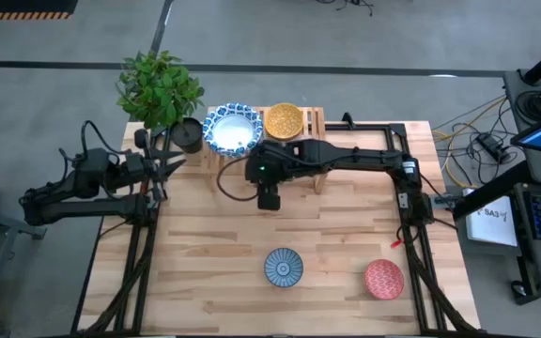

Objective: Place and stack bowls onto a shelf
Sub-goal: Stack the blue patterned bowl on top of the blue yellow patterned bowl on the shelf

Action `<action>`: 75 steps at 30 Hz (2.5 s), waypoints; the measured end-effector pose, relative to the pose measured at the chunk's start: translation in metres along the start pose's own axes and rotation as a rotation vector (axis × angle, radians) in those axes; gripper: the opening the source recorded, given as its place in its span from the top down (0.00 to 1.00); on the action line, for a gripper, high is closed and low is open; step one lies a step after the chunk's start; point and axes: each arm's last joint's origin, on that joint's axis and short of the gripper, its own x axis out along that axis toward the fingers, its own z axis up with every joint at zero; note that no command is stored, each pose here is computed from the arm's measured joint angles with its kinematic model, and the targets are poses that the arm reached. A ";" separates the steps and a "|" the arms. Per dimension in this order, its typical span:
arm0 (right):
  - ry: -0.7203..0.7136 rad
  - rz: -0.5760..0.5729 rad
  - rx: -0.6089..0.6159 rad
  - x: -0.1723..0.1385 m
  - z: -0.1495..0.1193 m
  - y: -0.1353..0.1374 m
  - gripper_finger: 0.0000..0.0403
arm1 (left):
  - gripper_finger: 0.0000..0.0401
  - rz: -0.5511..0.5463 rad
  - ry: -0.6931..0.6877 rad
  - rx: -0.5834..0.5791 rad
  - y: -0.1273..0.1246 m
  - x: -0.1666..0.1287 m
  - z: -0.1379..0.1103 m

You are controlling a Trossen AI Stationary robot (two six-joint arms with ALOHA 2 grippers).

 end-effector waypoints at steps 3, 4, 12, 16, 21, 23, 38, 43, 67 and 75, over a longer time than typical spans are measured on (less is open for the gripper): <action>-0.017 0.199 0.082 -0.003 0.001 0.006 0.61 | 0.83 -0.001 0.006 0.006 0.000 0.001 0.000; -0.011 0.257 0.103 -0.004 0.000 0.008 0.61 | 0.83 -0.002 0.008 0.006 0.000 0.002 0.000; 0.166 0.367 0.184 0.015 -0.022 0.039 0.61 | 0.83 -0.009 0.031 0.015 -0.002 0.007 -0.002; 0.254 0.376 0.208 0.029 -0.037 0.056 0.61 | 0.83 -0.011 0.036 0.025 -0.002 0.010 -0.002; 0.349 0.370 0.245 0.044 -0.055 0.069 0.62 | 0.83 -0.017 0.054 0.037 -0.004 0.014 -0.004; 0.378 0.367 0.264 0.051 -0.063 0.075 0.62 | 0.83 -0.017 0.056 0.037 -0.004 0.016 -0.004; 0.470 0.371 0.433 0.065 -0.094 0.111 0.62 | 0.83 -0.026 0.080 0.058 -0.007 0.028 -0.005; 0.516 0.352 0.385 0.069 -0.109 0.127 0.63 | 0.83 -0.026 0.080 0.057 -0.007 0.028 -0.005; 0.370 0.313 0.345 0.090 -0.121 0.140 0.96 | 0.83 -0.025 0.080 0.046 -0.007 0.028 -0.005; 0.283 0.395 0.386 0.079 -0.090 0.127 0.97 | 0.83 -0.026 0.080 0.045 -0.007 0.028 -0.005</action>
